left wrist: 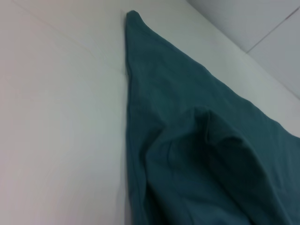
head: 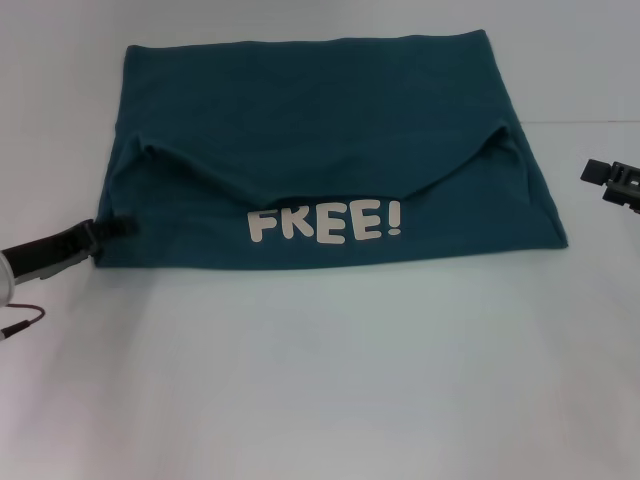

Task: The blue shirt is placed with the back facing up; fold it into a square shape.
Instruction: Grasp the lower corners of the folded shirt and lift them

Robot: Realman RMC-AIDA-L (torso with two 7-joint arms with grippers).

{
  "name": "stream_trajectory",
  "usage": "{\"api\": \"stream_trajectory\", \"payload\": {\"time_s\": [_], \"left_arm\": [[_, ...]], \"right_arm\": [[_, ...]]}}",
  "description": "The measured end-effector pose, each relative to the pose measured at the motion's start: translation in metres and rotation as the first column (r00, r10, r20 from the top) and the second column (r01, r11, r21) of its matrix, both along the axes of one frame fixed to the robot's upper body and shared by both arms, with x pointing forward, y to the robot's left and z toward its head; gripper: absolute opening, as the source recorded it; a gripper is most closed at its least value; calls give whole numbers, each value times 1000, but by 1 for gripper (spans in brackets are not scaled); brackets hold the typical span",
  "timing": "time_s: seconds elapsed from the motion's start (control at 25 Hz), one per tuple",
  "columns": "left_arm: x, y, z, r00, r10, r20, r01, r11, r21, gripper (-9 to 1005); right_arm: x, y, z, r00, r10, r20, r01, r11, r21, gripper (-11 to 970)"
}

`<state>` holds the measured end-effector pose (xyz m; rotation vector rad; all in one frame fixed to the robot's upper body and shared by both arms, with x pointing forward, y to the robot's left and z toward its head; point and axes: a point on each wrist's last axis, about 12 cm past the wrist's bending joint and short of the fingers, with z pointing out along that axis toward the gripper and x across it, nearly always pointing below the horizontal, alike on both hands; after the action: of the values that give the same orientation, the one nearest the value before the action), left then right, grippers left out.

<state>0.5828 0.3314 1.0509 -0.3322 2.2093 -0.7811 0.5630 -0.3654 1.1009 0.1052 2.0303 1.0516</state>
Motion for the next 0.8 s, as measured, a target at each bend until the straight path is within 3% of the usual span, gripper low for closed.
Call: {"api": "stream_trajectory", "payload": {"time_s": [0.68, 0.8], "left_arm": [[5, -13, -1, 999, -45, -13, 45, 998, 36, 591], [5, -12, -2, 999, -41, -14, 42, 998, 38, 497]], "right_arm": [[-2, -2, -1, 1000, -4, 0, 4, 1000, -2, 836], [-2, -3, -1, 1000, -5, 0, 5, 1000, -2, 836]]}}
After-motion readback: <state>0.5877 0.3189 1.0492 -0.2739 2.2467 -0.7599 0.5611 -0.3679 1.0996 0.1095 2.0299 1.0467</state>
